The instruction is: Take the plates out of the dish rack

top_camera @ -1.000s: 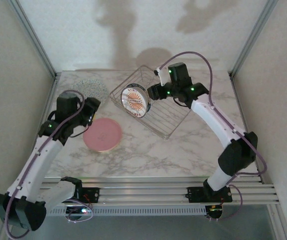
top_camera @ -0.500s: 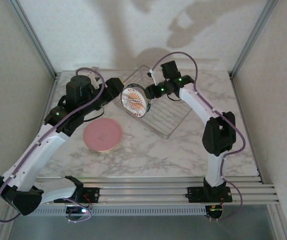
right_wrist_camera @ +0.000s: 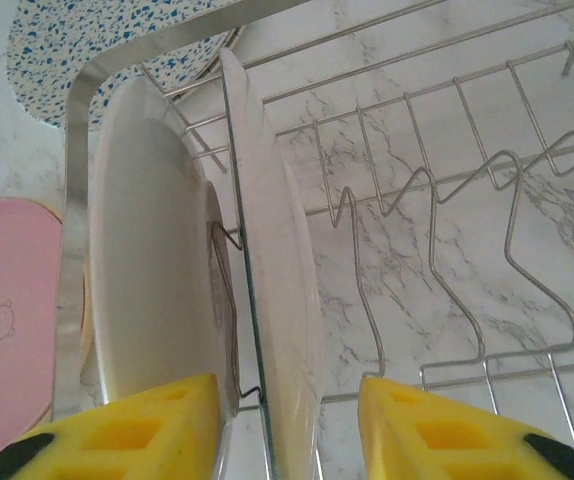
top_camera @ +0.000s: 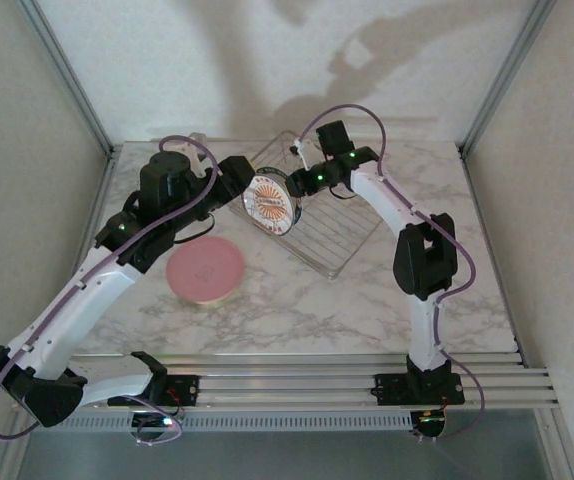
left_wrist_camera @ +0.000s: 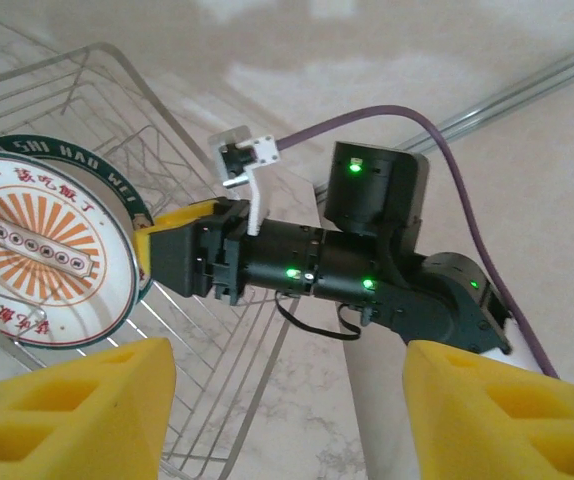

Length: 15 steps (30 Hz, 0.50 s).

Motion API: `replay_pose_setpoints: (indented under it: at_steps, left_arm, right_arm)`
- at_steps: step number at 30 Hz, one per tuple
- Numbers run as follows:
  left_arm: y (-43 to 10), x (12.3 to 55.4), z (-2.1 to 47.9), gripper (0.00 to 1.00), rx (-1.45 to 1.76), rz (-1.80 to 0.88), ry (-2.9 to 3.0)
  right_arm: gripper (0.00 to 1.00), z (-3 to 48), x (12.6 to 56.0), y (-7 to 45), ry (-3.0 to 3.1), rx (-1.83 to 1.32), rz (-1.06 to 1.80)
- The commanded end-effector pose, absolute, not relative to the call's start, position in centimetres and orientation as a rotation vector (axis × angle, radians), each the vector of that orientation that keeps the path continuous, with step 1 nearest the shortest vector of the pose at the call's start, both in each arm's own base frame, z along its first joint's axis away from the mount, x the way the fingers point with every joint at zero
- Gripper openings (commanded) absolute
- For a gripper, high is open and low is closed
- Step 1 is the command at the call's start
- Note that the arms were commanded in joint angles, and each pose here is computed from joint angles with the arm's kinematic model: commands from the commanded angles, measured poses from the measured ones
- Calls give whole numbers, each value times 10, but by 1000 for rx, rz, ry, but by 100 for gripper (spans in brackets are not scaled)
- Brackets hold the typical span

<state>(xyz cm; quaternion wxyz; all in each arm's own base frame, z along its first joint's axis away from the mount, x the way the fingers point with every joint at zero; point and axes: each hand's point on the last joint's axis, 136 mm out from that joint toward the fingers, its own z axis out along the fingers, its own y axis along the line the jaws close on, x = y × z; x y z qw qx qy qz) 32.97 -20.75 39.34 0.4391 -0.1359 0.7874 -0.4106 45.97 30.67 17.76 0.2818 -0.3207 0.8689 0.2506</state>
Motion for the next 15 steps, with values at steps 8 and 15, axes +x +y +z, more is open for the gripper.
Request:
replay_pose_setpoints:
  at_steps: [8,15]
  left_arm:
    - [-210,331,404,62,-327,-1019,1914]
    - [-211,331,401,62,-327,-1019,1922]
  right_arm:
    - [39,165,470,310,2333,-883,680]
    - [34,162,473,313,2326,-896,691]
